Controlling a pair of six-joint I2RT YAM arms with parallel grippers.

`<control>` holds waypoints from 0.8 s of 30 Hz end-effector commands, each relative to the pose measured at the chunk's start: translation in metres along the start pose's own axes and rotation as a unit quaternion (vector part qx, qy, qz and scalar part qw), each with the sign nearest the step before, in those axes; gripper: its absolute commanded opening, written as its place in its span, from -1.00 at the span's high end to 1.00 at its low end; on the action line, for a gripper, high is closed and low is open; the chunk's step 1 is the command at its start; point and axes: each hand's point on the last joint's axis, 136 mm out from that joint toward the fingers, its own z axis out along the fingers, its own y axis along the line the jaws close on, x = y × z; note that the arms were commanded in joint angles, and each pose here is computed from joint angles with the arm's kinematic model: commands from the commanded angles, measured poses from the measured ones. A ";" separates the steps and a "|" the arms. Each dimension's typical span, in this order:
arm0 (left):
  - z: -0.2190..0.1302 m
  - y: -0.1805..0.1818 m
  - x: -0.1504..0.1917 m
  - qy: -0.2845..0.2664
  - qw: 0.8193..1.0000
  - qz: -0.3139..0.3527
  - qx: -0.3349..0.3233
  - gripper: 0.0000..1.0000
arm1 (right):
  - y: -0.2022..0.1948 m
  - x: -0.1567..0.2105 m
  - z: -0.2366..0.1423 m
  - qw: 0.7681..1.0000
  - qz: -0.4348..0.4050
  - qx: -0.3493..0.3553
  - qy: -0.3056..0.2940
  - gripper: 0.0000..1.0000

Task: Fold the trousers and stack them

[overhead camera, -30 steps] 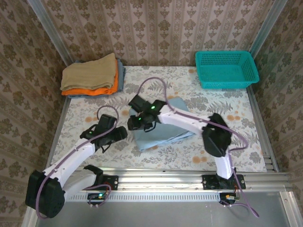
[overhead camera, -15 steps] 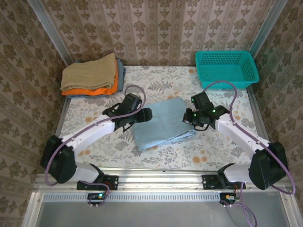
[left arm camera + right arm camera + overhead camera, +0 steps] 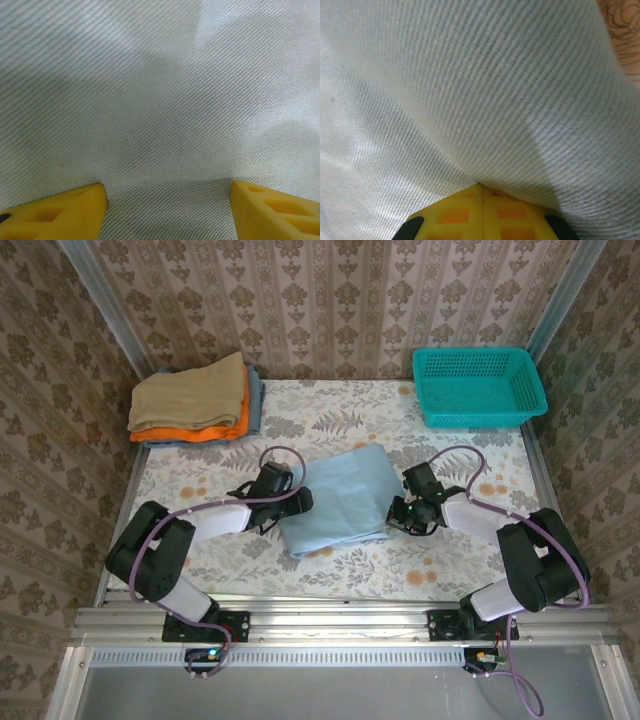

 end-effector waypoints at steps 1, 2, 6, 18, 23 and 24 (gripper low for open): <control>0.006 0.024 0.019 0.026 0.999 -0.011 -0.023 -0.35 | -0.028 0.018 0.008 0.999 0.024 0.037 0.026 1.00; 0.005 0.022 0.019 0.028 0.999 -0.006 -0.018 -0.36 | -0.026 0.016 0.003 0.999 0.021 0.033 0.024 1.00; -0.005 0.006 0.009 0.026 1.000 0.012 0.005 -0.39 | -0.006 0.000 -0.031 1.000 -0.008 0.017 -0.012 1.00; -0.105 -0.004 -0.066 -0.053 0.996 0.068 -0.012 -0.91 | 0.090 -0.031 -0.070 0.992 -0.085 -0.046 -0.081 0.94; -0.105 0.005 -0.050 -0.042 0.998 0.037 -0.004 -0.98 | 0.109 -0.025 -0.032 0.992 -0.114 -0.036 -0.043 0.89; -0.103 0.009 -0.045 -0.037 0.999 0.031 -0.006 -0.98 | 0.108 -0.025 -0.026 0.992 -0.114 -0.031 -0.038 0.88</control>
